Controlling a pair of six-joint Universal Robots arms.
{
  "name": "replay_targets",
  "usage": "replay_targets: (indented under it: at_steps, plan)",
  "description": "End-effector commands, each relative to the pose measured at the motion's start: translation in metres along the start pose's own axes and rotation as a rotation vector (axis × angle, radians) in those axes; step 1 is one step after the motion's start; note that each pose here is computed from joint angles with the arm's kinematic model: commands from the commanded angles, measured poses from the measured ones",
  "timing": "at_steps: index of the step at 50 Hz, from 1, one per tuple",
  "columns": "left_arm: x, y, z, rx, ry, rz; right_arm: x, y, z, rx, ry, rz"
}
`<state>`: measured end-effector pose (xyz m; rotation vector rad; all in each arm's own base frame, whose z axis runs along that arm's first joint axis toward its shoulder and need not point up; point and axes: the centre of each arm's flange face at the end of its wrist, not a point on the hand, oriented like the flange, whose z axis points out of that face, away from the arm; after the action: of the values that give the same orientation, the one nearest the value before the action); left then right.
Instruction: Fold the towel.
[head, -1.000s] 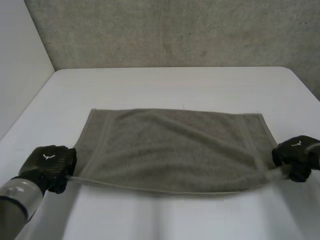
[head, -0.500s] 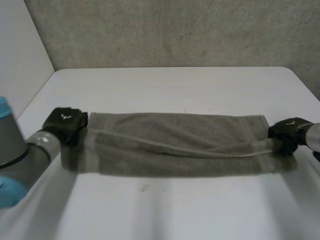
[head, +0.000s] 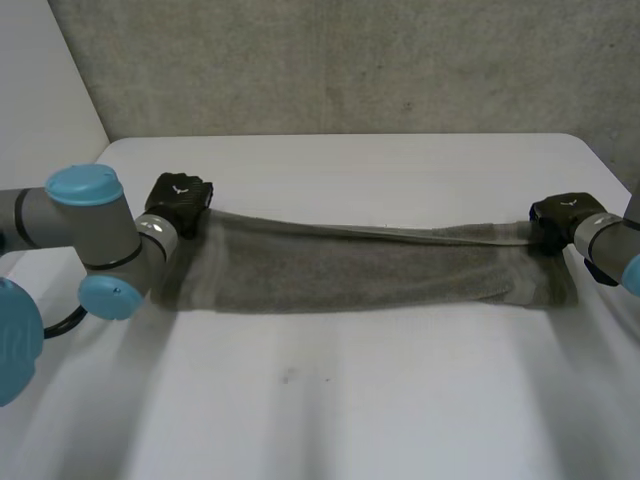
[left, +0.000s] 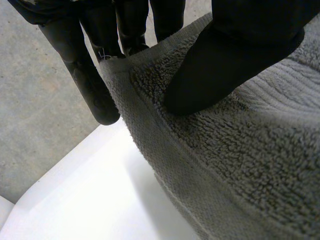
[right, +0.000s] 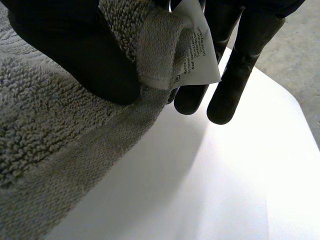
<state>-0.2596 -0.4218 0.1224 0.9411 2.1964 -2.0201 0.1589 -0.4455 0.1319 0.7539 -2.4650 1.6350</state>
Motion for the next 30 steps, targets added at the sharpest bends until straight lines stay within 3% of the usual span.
replay_targets:
  at_steps: [1,13,23,30]
  plan:
    - [0.0,0.006,0.006,-0.013,-0.032,0.002,0.002,0.0,0.002,0.013,0.02,-0.004]
    - [0.008,0.004,0.003,-0.012,-0.017,-0.02,-0.002,-0.009,0.0,0.055,0.024,0.003]
    - [0.001,-0.033,-0.025,0.024,-0.02,-0.056,0.018,-0.066,-0.053,0.181,0.071,0.073]
    - [-0.003,-0.047,-0.061,0.004,-0.016,-0.088,0.017,-0.073,-0.091,0.193,0.072,0.065]
